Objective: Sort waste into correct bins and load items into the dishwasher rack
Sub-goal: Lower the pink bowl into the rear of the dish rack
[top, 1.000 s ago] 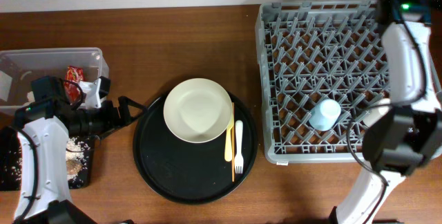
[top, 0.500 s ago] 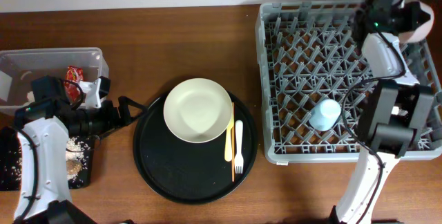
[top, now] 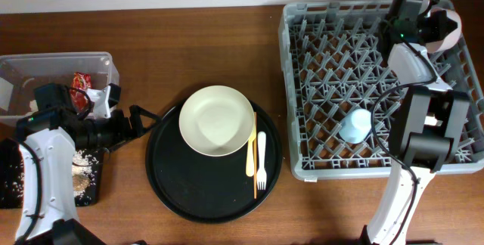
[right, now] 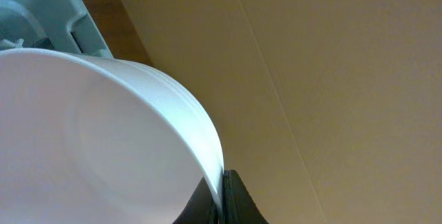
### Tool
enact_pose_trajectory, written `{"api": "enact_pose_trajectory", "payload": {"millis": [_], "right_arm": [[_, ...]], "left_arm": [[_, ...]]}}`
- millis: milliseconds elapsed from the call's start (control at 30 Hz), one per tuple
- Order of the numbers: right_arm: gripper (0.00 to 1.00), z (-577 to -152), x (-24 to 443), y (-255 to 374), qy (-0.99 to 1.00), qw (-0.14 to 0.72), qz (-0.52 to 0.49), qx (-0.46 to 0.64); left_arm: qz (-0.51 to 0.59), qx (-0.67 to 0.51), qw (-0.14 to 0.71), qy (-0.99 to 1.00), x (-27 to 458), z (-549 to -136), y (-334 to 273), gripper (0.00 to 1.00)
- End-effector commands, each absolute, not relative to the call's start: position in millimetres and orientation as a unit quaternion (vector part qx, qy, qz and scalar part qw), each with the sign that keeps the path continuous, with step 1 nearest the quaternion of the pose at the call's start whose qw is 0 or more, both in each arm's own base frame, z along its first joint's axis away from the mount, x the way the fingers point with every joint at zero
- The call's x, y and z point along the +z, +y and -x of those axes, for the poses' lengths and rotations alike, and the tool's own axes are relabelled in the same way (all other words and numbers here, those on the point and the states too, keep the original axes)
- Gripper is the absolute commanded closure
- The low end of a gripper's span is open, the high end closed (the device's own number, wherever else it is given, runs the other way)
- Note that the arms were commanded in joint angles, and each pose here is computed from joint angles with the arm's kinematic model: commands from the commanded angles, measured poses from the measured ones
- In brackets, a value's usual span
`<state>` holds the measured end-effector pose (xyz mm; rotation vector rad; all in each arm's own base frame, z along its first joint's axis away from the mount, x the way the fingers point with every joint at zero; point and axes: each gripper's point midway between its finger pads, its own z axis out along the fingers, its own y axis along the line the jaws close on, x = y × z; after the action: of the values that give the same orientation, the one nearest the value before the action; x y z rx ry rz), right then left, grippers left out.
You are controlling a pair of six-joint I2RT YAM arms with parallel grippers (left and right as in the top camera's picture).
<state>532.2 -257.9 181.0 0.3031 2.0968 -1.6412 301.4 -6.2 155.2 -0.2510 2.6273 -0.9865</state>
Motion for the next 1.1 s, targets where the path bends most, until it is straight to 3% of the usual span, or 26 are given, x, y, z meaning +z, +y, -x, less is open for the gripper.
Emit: {"api": "enact_pose_trajectory", "payload": {"millis": [0, 100, 200, 400, 633, 667, 733, 767, 833, 1067], "right_arm": [[0.96, -546, 165, -221, 0.773, 0.237, -0.072, -0.583], [0.94, -544, 175, -217, 0.758, 0.244, -0.094, -0.598], [0.78, -537, 191, -220, 0.735, 0.24, -0.122, -0.622], [0.8, -532, 200, -198, 0.718, 0.235, -0.142, -0.64], [0.9, -533, 207, -122, 0.705, 0.241, -0.128, -0.654], [0.89, -532, 208, -114, 0.703, 0.242, -0.128, -0.656], [0.76, -530, 212, -102, 0.699, 0.25, -0.135, -0.657], [0.73, -527, 220, -103, 0.694, 0.254, -0.149, -0.657], [0.87, -513, 251, -106, 0.685, 0.255, -0.173, -0.66], [0.82, -460, 382, -126, 0.645, 0.364, -0.286, -0.608]], "left_arm": [[0.087, -0.345, 0.167, 0.919, 159, -304, -4, 0.01], [0.087, -0.345, 0.167, 0.919, 159, -304, -4, 0.01], [0.087, -0.345, 0.167, 0.919, 159, -304, -4, 0.01], [0.087, -0.345, 0.167, 0.919, 159, -304, -4, 0.0], [0.087, -0.345, 0.167, 0.919, 159, -304, -4, 0.01], [0.087, -0.345, 0.167, 0.919, 159, -304, -4, 0.0], [0.087, -0.345, 0.167, 0.919, 159, -304, -4, 0.0], [0.087, -0.345, 0.167, 0.919, 159, -304, -4, 0.0], [0.087, -0.345, 0.167, 0.919, 159, -304, -4, 0.0], [0.087, -0.345, 0.167, 0.919, 159, -304, -4, 0.01]]}}
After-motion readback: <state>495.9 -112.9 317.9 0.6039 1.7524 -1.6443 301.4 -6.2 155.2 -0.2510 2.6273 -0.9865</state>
